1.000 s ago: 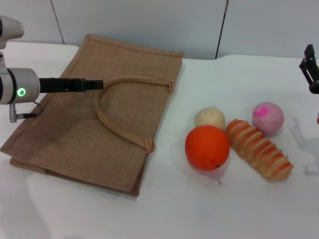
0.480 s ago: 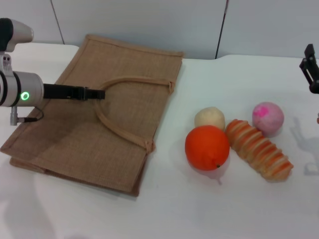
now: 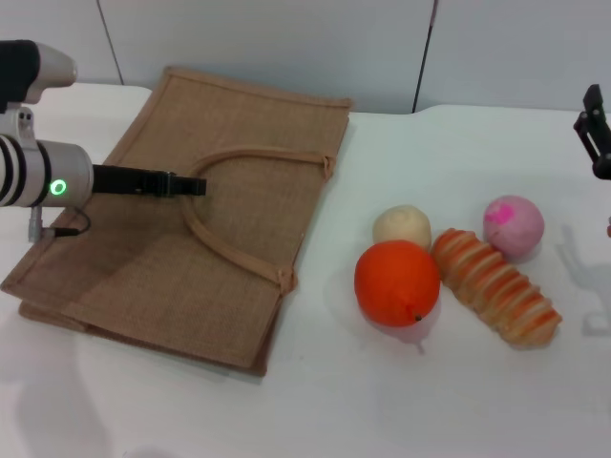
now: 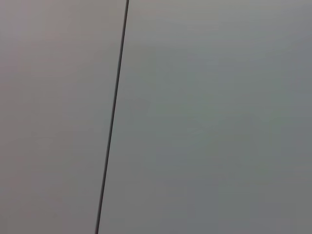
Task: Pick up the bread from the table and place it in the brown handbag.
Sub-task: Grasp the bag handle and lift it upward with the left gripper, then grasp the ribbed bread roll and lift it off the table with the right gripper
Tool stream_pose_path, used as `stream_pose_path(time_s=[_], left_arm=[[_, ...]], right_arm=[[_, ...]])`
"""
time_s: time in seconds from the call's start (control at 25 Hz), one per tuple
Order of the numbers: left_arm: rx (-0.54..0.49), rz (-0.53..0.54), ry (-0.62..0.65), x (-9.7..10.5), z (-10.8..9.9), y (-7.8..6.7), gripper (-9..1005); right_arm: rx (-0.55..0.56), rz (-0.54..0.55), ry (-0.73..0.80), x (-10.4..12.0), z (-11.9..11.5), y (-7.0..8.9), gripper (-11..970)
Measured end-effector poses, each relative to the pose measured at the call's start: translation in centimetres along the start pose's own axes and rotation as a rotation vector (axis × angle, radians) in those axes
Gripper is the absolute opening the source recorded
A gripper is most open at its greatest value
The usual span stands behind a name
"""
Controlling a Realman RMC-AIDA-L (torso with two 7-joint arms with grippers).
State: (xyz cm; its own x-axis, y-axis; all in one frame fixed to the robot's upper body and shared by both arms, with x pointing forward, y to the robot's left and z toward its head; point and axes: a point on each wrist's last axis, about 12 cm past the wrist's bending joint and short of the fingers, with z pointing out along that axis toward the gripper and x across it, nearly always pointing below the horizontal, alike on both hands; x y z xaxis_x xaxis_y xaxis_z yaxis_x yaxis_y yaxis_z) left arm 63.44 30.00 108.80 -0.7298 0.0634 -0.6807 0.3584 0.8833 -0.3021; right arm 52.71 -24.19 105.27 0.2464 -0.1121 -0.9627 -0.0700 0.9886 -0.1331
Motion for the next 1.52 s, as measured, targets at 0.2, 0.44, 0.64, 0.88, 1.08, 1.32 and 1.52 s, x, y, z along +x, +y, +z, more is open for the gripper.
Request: stream_pose_path(time_s=[0.2,0.44,0.64,0.88,1.08,1.32,1.52], left_arm=[[-0.023,0.026,0.014,-0.2,0.6,-0.3,662],[-0.034,0.054,0.042,-0.1,1.1,-0.5,662],[-0.037,0.067,0.050,-0.3,1.2,-0.7,663],[-0.037,0.058,0.051,-0.3,1.3,-0.7,610],[-0.037,0.039,0.047,-0.3,1.2,-0.6,375],[-0.040,0.028,0.041,-0.3,1.1,-0.5,258],[-0.034,0.008,0.007,-0.5,1.2,-0.6,178]], right_arm=[[0.000,0.000,0.000,0.0,0.0,0.0,878],[-0.002,0.001,-0.002,0.0,0.1,0.1,878],[-0.002,0.002,-0.003,-0.1,0.1,0.1,877],[-0.002,0.000,-0.002,0.0,0.1,0.0,877],[-0.003,0.000,-0.001,0.0,0.1,0.1,877],[-0.004,0.000,0.000,0.0,0.0,0.1,877],[-0.005,0.000,0.000,0.0,0.0,0.1,876]])
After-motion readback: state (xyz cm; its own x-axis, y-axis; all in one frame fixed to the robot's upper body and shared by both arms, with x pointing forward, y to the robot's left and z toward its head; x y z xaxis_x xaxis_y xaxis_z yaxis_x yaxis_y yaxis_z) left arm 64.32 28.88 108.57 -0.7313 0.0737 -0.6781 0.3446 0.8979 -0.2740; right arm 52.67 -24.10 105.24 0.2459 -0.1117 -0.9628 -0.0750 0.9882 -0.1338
